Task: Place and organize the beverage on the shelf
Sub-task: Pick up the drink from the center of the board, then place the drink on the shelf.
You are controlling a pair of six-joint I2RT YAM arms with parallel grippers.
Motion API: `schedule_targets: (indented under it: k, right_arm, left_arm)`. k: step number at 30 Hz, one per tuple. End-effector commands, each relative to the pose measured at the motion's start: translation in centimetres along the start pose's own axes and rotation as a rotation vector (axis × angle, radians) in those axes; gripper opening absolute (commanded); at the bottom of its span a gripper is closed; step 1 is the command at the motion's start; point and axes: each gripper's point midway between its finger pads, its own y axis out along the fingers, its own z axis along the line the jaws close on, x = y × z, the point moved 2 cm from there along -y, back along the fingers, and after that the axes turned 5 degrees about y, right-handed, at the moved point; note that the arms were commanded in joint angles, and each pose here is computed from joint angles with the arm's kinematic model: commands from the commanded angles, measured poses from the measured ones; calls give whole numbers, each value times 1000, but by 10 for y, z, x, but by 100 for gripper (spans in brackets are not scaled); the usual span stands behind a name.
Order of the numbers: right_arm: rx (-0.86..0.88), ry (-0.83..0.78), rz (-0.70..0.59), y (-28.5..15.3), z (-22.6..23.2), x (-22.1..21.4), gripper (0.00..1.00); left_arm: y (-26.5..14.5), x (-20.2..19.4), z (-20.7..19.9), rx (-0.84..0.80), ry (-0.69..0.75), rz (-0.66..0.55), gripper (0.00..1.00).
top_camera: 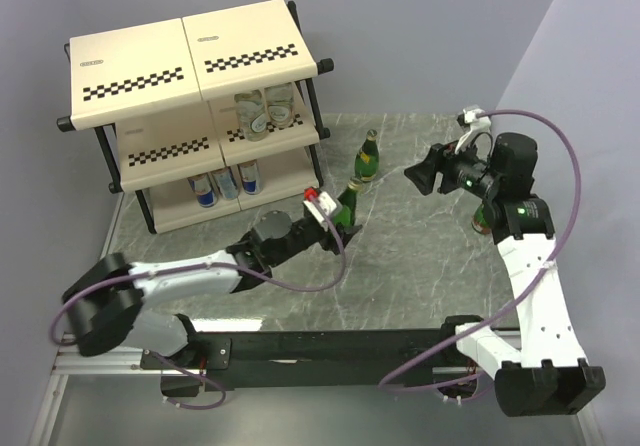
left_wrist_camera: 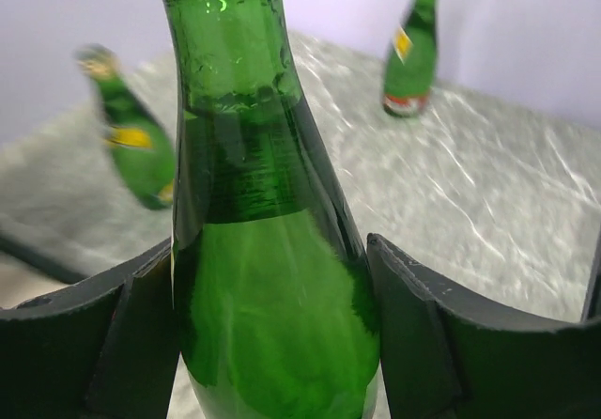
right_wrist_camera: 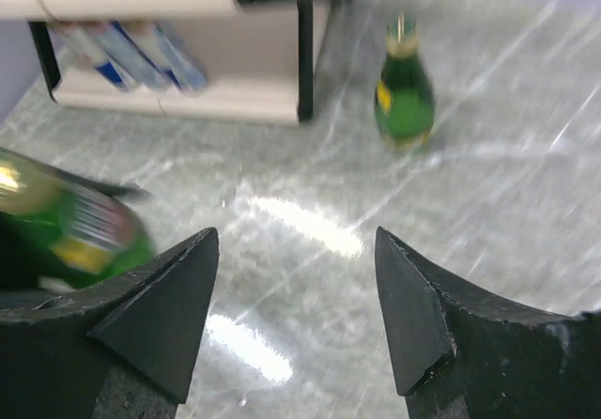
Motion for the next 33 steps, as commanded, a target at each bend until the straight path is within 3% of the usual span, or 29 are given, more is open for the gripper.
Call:
schedule_targets:
  k: [1, 2, 4, 6, 13, 19, 25, 33]
  right_arm:
    - [-1, 47, -32, 11, -15, -8, 73]
    - [10, 47, -25, 12, -15, -12, 73]
    - [38, 22, -18, 14, -13, -21, 73]
    - [54, -17, -22, 16, -15, -28, 73]
    - [177, -30, 33, 24, -6, -49, 73]
    - [217, -40, 60, 29, -3, -57, 73]
    - [248, -50, 85, 33, 3, -63, 73]
    - [275, -46, 96, 33, 6, -67, 72]
  left_arm:
    - [-19, 118, 32, 144, 25, -244, 0]
    - [-24, 115, 38, 178, 28, -194, 0]
    - [-37, 148, 50, 227, 30, -232, 0]
    - [-45, 155, 66, 289, 44, -198, 0]
    - [-92, 242, 120, 435, 35, -326, 0]
    - [-123, 294, 151, 540, 84, -399, 0]
    - [-149, 335, 165, 622, 146, -460, 0]
    - [-176, 361, 197, 834, 276, -467, 0]
